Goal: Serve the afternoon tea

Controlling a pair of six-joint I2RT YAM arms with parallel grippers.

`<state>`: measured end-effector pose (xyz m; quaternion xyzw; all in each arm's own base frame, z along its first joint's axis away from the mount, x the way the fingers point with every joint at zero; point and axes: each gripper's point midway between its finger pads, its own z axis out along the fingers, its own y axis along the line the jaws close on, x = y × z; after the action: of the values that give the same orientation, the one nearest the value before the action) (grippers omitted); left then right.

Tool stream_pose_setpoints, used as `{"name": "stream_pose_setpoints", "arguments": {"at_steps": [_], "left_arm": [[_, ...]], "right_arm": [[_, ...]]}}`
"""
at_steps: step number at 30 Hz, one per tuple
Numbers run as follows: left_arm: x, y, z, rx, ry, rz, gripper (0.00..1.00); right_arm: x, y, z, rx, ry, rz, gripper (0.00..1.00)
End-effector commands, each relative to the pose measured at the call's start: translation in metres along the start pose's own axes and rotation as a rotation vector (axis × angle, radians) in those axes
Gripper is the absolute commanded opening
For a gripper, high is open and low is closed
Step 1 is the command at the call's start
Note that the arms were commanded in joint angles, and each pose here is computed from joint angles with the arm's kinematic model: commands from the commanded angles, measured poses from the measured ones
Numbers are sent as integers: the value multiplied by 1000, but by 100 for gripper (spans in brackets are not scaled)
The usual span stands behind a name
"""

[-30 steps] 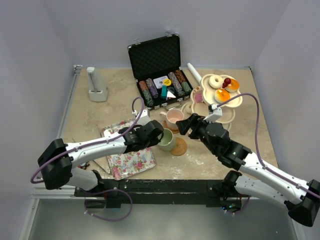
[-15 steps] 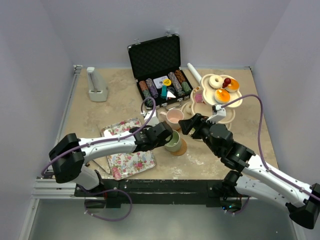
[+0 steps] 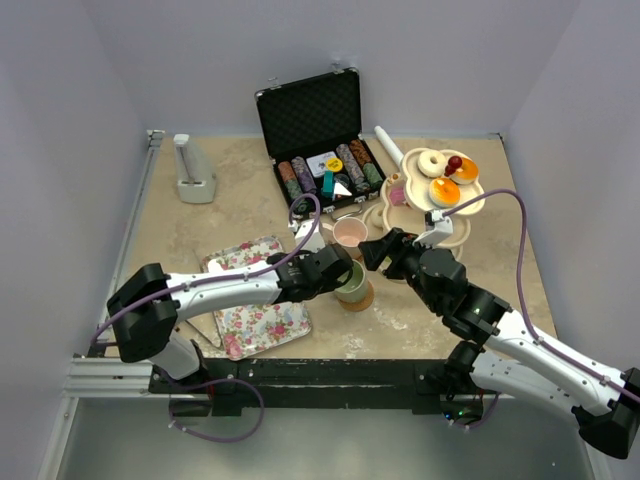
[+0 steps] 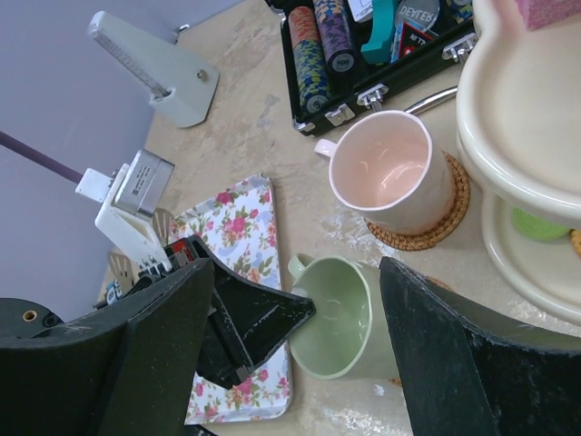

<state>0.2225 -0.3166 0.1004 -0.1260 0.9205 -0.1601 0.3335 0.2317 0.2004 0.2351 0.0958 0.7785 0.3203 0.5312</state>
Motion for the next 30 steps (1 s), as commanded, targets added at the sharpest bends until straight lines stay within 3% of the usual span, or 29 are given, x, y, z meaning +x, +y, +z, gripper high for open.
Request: {"name": "stream_pose_setpoints", "arguments": {"at_steps": [1,30], "left_arm": [[-25,-40,-10,99,-77,-98,0],[-15,-46,1,98,-59,-71,0]], "right_arm": [[-14,3,-3,-2,-47,-1,78],[-11,-3,-5,13,-43,-3,79]]}}
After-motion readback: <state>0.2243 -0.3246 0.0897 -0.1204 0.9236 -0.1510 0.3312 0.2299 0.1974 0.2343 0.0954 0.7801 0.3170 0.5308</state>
